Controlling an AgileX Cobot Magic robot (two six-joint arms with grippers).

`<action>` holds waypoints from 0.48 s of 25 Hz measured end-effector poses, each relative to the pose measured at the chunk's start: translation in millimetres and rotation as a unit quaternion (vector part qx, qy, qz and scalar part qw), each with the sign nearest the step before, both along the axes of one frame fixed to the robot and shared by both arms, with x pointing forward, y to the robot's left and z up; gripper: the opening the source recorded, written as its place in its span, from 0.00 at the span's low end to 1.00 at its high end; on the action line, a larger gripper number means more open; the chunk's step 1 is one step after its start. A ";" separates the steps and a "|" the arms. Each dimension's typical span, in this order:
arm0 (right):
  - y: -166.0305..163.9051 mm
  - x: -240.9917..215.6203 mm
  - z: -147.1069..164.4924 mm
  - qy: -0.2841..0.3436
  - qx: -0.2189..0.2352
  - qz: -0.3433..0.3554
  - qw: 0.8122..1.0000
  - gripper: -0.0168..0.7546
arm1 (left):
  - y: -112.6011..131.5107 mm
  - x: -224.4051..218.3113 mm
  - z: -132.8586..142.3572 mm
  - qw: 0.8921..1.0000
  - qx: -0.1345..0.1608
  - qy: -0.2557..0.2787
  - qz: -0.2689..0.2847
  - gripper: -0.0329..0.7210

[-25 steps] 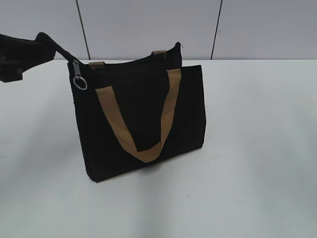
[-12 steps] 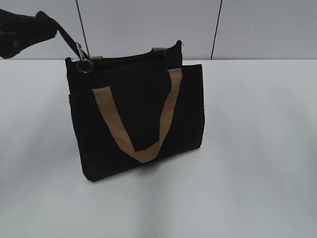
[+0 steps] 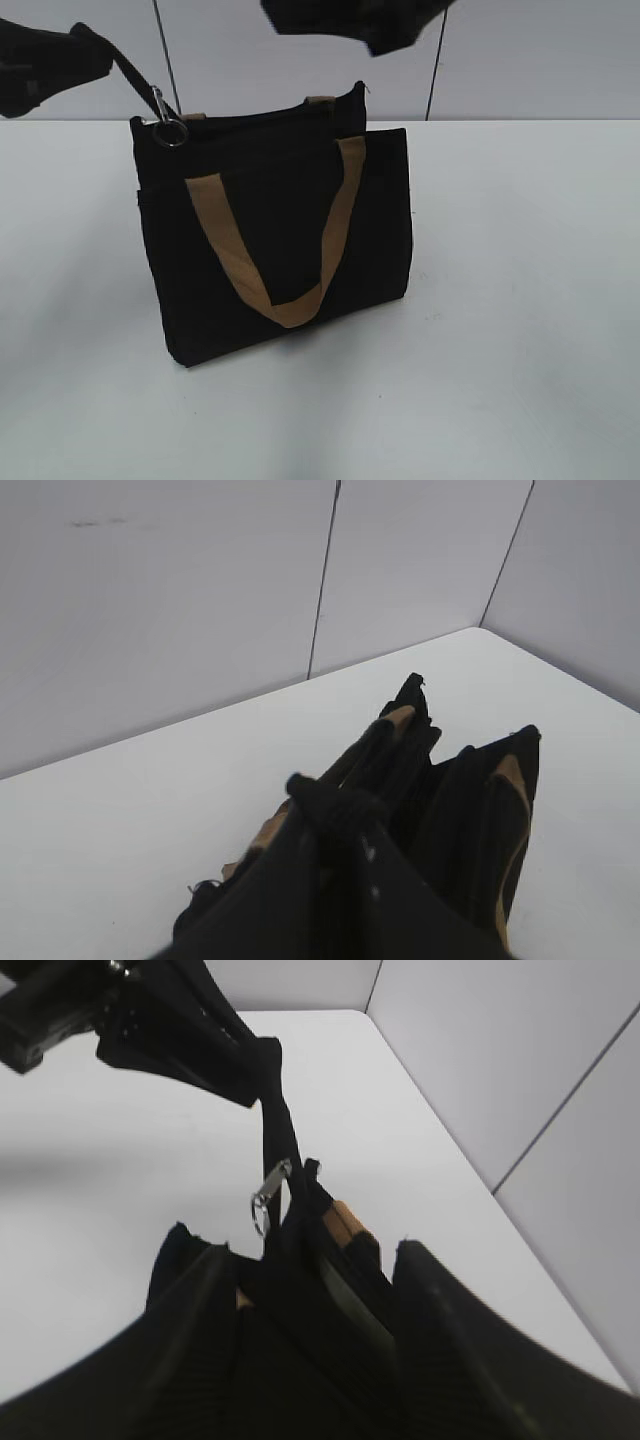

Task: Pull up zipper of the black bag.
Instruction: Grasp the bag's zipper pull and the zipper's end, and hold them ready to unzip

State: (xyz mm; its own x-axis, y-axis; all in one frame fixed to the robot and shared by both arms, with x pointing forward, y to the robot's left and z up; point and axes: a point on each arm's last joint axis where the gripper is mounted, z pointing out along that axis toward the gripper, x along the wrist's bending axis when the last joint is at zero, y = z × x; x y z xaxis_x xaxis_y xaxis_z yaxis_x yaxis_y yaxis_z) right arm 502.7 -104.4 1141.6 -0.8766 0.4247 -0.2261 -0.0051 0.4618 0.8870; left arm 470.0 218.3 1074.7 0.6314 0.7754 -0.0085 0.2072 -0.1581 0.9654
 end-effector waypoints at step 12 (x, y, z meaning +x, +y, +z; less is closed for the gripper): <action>46.3 43.2 -20.6 0.078 -0.003 0.098 0.992 0.39 | 0.1 0.1 0.2 1.000 0.000 0.000 0.001 0.08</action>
State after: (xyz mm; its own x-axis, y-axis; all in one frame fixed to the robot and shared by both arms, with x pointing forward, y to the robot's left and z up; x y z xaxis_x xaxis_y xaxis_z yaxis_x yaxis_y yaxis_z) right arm 545.9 -58.1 1121.0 -0.9667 0.2416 -0.0840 0.0411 0.4711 0.8811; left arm 470.1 218.3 1074.9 0.6303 0.7763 -0.0086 0.2072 -0.1576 0.9655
